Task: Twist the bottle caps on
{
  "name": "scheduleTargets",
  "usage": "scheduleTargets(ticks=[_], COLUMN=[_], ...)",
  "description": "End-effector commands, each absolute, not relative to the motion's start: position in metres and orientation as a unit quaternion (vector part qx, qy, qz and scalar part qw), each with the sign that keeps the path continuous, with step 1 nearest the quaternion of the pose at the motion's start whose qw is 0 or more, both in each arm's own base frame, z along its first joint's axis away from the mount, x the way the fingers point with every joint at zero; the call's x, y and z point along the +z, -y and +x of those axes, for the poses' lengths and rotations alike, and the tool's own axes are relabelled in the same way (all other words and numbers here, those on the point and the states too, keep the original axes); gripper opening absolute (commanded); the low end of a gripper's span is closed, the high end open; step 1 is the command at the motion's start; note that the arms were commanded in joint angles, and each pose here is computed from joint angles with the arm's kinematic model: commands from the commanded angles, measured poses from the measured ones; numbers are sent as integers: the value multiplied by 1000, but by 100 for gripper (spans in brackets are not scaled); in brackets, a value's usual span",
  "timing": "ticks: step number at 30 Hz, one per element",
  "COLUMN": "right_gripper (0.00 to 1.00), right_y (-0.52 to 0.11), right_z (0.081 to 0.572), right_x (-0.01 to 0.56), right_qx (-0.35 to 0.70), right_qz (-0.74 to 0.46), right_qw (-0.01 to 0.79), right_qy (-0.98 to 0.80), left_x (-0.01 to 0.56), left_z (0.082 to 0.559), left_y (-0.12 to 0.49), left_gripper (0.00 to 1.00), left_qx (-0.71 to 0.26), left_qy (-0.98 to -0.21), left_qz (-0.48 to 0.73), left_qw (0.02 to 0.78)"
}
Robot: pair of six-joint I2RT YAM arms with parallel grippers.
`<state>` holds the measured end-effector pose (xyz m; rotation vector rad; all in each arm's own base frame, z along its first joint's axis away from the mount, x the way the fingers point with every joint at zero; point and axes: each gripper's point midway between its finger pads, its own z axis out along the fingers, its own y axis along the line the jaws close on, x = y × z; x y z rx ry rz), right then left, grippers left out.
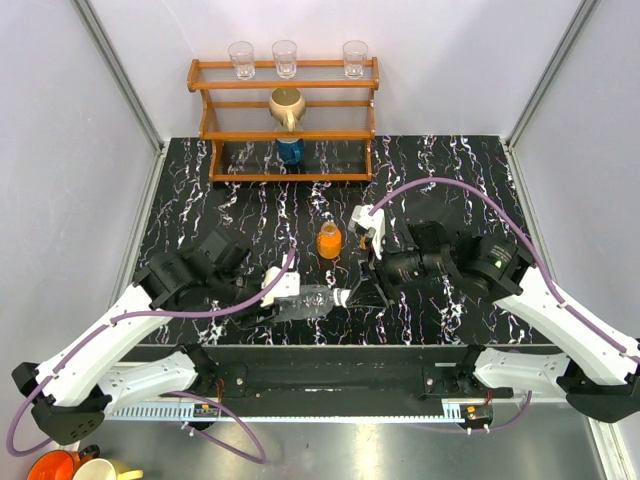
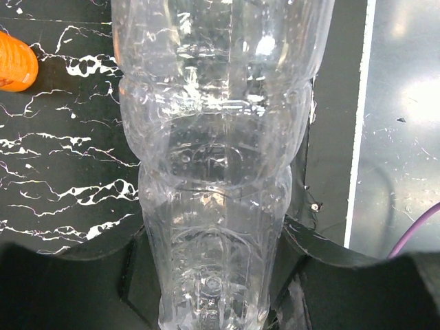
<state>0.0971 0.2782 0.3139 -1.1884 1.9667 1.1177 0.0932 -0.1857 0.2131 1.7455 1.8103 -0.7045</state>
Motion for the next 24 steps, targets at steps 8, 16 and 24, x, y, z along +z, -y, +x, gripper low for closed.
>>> scheduleTargets(ticks=[8,16,24], right_gripper=[2,2,2], right_y=[-283,-291,-294], right_z=[86,87,83], right_x=[312,311,297], right_qx=[443,451,457], right_qz=[-463,-469,-473], right_qw=[275,265,235], right_qy=[-717,-712,-716], left_x=[245,247,249], left_z=[100,97,98], left_y=[207,209,210], left_gripper=[40,40,40], left_qx=[-289,-301,-298], left_qy=[-633,-631,-631], left_qz=[646,645,645], left_qw=[313,308,311])
